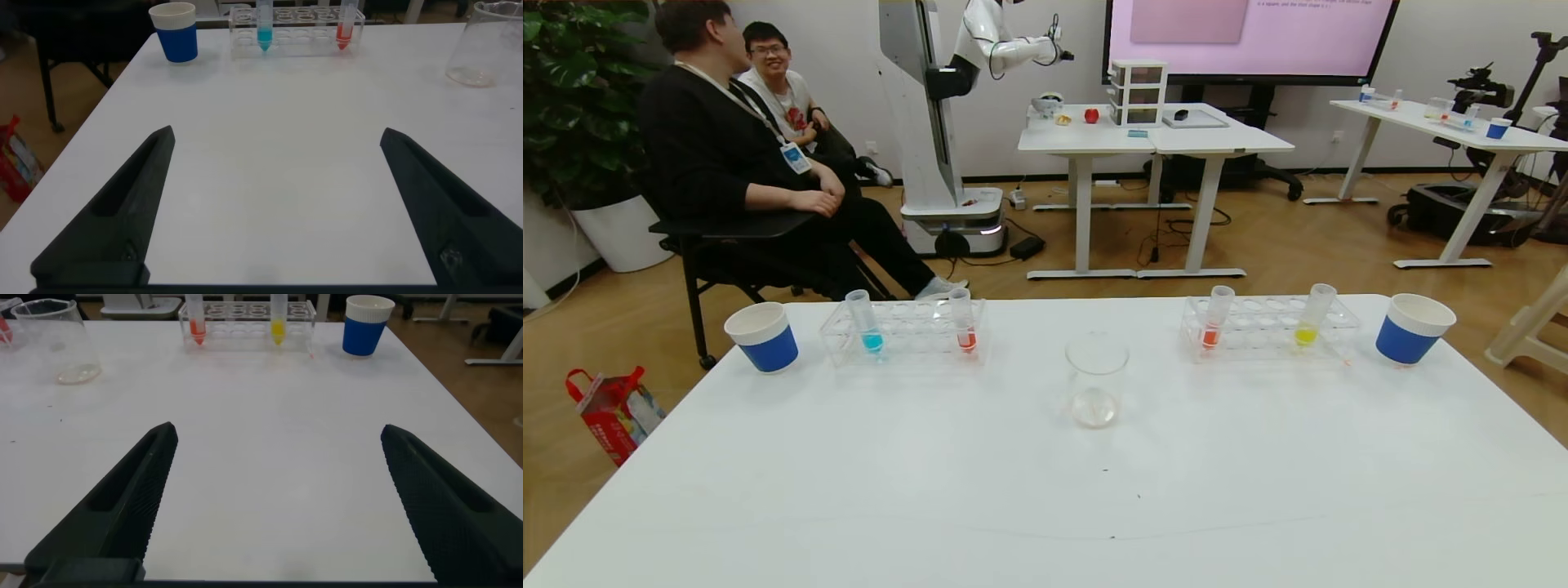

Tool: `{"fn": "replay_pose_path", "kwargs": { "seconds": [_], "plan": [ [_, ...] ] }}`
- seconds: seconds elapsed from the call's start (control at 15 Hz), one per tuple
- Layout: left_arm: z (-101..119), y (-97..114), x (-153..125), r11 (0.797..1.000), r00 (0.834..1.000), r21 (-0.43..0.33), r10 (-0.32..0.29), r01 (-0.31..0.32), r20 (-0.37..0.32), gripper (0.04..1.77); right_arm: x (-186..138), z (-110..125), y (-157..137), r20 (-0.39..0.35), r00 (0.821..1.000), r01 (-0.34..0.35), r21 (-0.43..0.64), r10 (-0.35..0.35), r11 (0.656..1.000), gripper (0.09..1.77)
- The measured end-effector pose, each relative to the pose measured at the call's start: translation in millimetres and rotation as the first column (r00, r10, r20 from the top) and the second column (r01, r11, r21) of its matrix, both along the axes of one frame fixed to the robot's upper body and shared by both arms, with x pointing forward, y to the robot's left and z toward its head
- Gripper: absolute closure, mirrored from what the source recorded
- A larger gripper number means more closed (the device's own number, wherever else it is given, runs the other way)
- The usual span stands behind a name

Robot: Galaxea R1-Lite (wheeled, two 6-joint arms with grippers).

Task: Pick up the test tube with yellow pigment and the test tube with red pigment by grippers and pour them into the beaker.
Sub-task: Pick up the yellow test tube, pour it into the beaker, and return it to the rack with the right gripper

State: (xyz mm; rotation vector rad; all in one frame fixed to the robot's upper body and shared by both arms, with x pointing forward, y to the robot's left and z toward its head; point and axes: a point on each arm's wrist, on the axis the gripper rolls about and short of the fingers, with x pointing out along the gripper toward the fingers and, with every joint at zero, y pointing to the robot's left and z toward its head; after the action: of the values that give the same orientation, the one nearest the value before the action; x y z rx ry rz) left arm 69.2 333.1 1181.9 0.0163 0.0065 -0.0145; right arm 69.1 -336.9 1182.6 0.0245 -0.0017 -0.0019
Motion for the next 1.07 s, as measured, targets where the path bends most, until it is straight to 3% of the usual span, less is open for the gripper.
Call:
{"fn": "replay_pose_path", "kwargs": {
  "seconds": [0.27, 0.4, 0.6, 0.8, 1.07],
  "plan": [
    [0.0, 0.0, 0.0, 1.000, 1.000, 0.000, 0.000, 0.000, 0.000, 0.06, -0.4, 2.6, 0.0, 0.017, 1.000, 0.001, 0.001, -0.001, 1.000, 0.12],
    [0.0, 0.0, 0.0, 1.000, 1.000, 0.000, 0.000, 0.000, 0.000, 0.06, -4.1, 17.6, 0.1, 0.053, 0.999, 0.002, 0.001, -0.003, 1.000, 0.12],
    [0.0, 0.0, 0.0, 1.000, 1.000, 0.000, 0.000, 0.000, 0.000, 0.06, 2.7, 47.8, 0.1, 0.050, 0.999, -0.007, 0.003, 0.007, 1.000, 0.12],
    [0.0, 0.0, 0.0, 1.000, 1.000, 0.000, 0.000, 0.000, 0.000, 0.06, 27.4, 84.0, 0.5, 0.073, 0.997, -0.027, 0.004, 0.027, 1.000, 0.12],
    [0.0, 0.0, 0.0, 1.000, 1.000, 0.000, 0.000, 0.000, 0.000, 0.06, 85.5, 122.1, 2.7, 0.078, 0.996, -0.035, 0.004, 0.035, 0.999, 0.12]
  ]
}}
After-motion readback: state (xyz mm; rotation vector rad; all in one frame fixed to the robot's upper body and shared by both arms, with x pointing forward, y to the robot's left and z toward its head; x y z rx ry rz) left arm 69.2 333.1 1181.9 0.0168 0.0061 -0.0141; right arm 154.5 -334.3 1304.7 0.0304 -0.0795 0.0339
